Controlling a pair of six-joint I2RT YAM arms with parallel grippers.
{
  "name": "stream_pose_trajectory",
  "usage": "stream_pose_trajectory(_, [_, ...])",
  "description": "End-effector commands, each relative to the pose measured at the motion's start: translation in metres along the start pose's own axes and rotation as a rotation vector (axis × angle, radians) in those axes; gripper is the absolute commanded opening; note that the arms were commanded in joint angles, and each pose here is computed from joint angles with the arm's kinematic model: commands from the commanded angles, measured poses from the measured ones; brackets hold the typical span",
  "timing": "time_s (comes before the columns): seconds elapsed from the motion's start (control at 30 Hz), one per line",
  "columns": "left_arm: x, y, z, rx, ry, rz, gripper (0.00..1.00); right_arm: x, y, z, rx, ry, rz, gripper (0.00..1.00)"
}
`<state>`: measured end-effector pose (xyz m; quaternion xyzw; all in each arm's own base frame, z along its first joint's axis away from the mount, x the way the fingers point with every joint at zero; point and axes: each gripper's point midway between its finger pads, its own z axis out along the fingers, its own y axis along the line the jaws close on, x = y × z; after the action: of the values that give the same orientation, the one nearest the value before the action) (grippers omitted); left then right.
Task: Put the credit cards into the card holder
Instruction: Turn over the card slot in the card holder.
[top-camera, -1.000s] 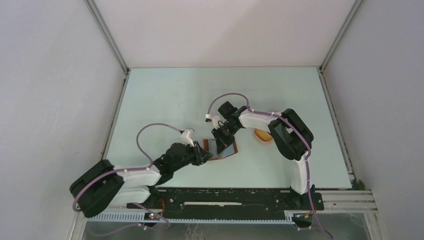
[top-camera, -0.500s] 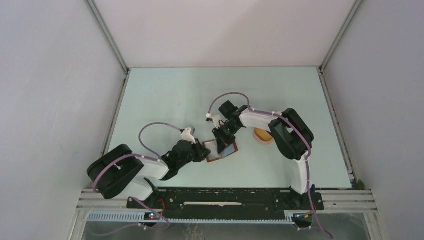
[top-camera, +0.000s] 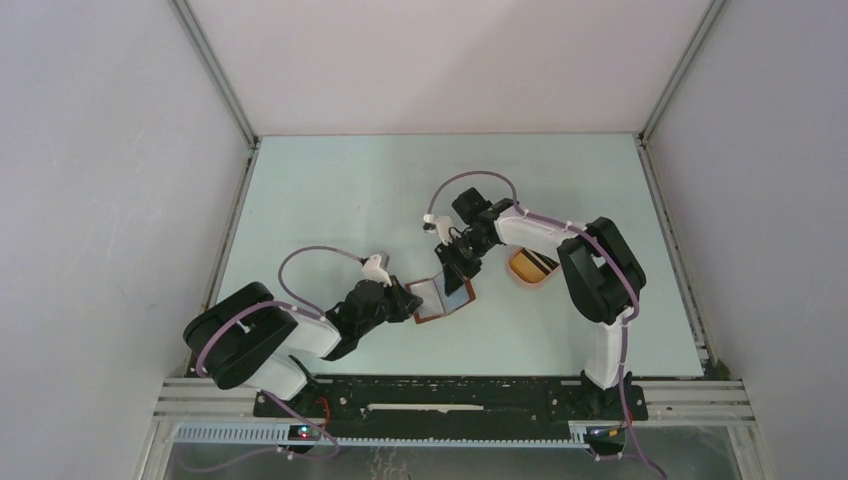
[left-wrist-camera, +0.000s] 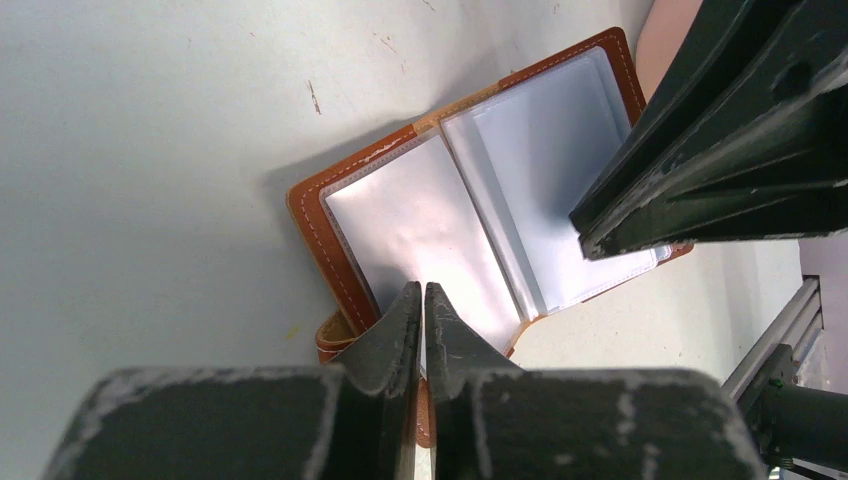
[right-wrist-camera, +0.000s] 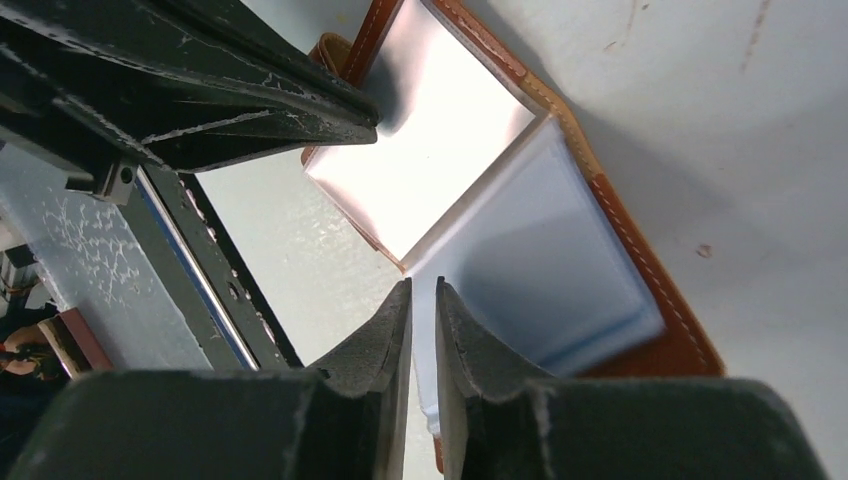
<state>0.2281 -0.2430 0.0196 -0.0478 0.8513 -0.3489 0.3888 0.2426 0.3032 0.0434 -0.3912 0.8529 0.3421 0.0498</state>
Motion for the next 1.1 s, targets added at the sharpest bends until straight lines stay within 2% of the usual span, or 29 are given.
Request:
stream_pose_trajectory(0.0, [0.009, 0.025, -0.003, -0.097, 0.028, 0.026, 0.08, -0.021, 0.003, -0.025, 0.006, -0.07, -0.061, 0.22])
stream_pose_trajectory(0.33, [0.004, 0.012, -0.006, -0.046, 0.027, 0.026, 0.08, -0.007, -0.04, -0.019, 0.162, -0.001, 0.02, 0.22])
stream_pose_trajectory(0.53, [0.002, 0.006, -0.008, -0.024, 0.028, 0.031, 0.09, -0.002, -0.047, -0.015, 0.174, 0.027, 0.038, 0.22])
stream_pose_trajectory(0.77, [-0.001, -0.011, -0.008, 0.04, 0.043, 0.032, 0.12, -0.01, -0.027, -0.021, 0.096, -0.001, -0.003, 0.23])
stream_pose_trajectory(1.07, [-0.014, -0.037, -0.016, 0.123, 0.033, 0.043, 0.22, -0.026, 0.013, -0.047, 0.038, -0.082, -0.146, 0.24])
